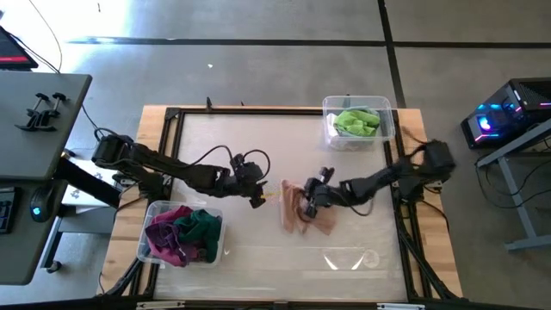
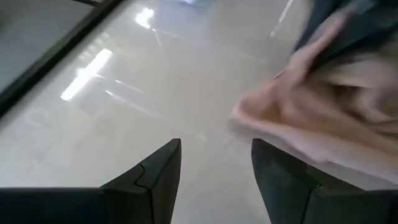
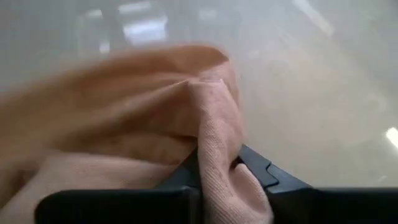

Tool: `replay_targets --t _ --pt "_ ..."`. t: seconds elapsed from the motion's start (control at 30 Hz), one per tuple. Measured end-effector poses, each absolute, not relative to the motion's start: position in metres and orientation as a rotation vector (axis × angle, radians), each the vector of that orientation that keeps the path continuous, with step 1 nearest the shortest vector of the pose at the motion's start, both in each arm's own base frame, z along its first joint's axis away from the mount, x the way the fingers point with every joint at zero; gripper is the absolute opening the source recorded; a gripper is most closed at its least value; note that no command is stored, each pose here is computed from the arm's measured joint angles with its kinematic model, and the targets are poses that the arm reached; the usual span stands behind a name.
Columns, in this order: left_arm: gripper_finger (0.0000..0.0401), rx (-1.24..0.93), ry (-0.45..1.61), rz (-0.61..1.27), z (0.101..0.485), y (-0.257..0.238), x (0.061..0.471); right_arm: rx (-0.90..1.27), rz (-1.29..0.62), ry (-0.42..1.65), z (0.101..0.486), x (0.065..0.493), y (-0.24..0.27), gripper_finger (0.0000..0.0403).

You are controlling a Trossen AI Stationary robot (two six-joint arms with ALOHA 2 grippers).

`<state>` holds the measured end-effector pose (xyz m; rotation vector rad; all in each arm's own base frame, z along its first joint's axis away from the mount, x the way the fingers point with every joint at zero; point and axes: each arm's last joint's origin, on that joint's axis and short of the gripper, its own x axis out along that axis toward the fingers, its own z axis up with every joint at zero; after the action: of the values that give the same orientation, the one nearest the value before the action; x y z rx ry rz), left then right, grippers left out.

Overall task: Sort towels by color in basket
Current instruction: Put the brown towel into the top transparent bin

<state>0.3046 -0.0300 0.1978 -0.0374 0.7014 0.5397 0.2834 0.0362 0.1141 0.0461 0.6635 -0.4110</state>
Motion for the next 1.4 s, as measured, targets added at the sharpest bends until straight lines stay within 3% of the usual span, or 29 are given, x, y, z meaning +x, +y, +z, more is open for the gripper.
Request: replay_targets --t 0.2,0.37,0.5,0.6,0.73,1.03,1.3,1.4 --pt "0.0184 0.0 0.667 0.589 0.199 -0.035 0.304 -0.114 -0.577 0.587 0.203 0.247 0.047 0.0022" --pt "0.0184 0.038 0.651 0.59 0.201 -0.037 0.305 -0.47 -0.86 0.576 0.286 0.218 0.024 0.0019" --pt "0.0184 0.051 0.636 0.587 0.202 -0.037 0.306 -0.748 -1.009 0.704 0.342 0.209 -0.013 0.0026" --pt "0.0184 0.069 0.614 0.575 0.205 -0.037 0.309 -0.839 -1.061 0.853 0.366 0.202 -0.058 0.0026" --pt "0.0184 0.091 0.61 0.561 0.205 -0.039 0.309 -0.85 -0.908 0.971 0.36 0.184 -0.116 0.002" --pt "0.0184 0.101 0.604 0.555 0.206 -0.039 0.31 -0.548 -0.536 1.051 0.276 0.165 -0.184 0.0031" --pt "0.0184 0.115 0.565 0.546 0.21 -0.039 0.313 -0.398 -0.48 1.168 0.232 0.173 -0.212 0.0035" --pt "0.0184 0.113 0.553 0.544 0.211 -0.039 0.314 -0.378 -0.462 1.175 0.226 0.175 -0.215 0.0053"
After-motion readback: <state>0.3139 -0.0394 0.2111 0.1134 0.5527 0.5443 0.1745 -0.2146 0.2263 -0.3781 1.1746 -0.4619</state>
